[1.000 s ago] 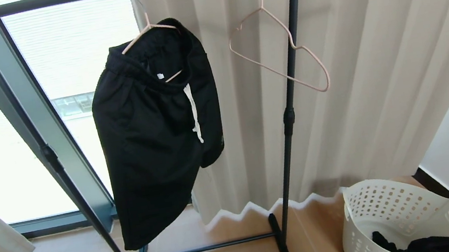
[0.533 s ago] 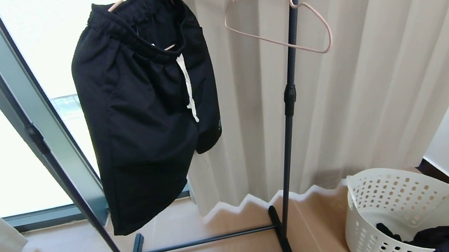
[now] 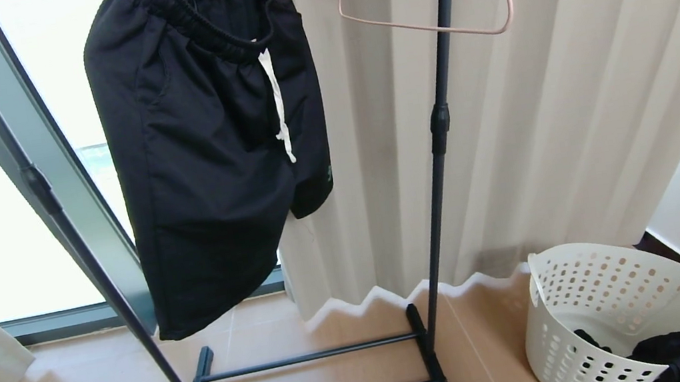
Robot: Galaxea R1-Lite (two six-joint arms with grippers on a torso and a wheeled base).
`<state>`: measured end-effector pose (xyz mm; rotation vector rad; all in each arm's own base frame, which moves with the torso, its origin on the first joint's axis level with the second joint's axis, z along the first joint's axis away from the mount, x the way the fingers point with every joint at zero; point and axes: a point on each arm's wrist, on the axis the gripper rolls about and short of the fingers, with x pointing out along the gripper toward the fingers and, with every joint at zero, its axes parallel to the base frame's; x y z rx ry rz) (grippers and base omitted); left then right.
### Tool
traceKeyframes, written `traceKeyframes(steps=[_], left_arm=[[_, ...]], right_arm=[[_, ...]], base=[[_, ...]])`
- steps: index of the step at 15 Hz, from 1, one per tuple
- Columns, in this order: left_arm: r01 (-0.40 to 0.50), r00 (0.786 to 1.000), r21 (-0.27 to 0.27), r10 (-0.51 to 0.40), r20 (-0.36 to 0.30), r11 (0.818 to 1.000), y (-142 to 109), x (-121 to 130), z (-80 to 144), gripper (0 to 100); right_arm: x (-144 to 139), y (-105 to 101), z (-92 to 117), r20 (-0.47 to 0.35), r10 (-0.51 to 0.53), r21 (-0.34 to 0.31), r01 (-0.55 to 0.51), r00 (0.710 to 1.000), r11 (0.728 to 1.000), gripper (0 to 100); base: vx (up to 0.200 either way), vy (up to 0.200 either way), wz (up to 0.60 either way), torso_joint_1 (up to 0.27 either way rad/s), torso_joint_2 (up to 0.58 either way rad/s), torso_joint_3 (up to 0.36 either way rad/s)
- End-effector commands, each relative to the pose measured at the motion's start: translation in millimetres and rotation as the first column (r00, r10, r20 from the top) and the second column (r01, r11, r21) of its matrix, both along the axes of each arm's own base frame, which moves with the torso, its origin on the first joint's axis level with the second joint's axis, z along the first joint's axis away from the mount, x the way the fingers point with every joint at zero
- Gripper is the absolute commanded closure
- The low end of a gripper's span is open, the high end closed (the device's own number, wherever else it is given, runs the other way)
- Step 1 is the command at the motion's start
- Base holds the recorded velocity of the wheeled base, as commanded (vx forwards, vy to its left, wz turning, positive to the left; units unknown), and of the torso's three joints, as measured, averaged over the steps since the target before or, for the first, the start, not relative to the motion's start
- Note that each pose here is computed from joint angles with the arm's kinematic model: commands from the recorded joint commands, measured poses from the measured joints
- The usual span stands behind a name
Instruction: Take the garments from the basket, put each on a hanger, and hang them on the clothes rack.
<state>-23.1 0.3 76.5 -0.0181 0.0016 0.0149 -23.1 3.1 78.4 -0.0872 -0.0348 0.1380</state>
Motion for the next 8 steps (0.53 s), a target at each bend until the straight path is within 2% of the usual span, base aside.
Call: traceKeyframes(steps=[1, 5, 6, 8], left_arm=[[0.000, 1.000, 0.000, 0.000, -0.001, 1.000, 0.0, 0.1, 0.1, 0], [0.000, 1.000, 0.000, 0.000, -0.001, 1.000, 0.0, 0.1, 0.1, 0], [0.000, 1.000, 0.000, 0.000, -0.001, 1.000, 0.0, 0.1, 0.1, 0], [0.000, 1.000, 0.000, 0.000, -0.001, 1.000, 0.0, 0.1, 0.1, 0]], right_arm=[[0.0, 0.0, 0.0, 0.000, 0.000, -0.001, 0.000, 1.000, 1.000, 0], [0.0, 0.0, 0.0, 0.000, 0.000, -0.001, 0.000, 1.000, 1.000, 0], [0.1, 0.0, 0.1, -0.001, 0.000, 0.001, 0.000, 1.000, 1.000, 0], [0.1, 0.0, 0.1, -0.001, 0.000, -0.001, 0.000, 1.000, 1.000, 0]], base=[[0.000, 0.000, -0.60, 0.002, 0.02, 0.027], [0.000, 0.000, -0.60, 0.001, 0.00, 0.004], [0.000, 0.000, 0.00, 0.000, 0.00, 0.000], [0.000, -0.200, 0.00, 0.002, 0.00, 0.002]])
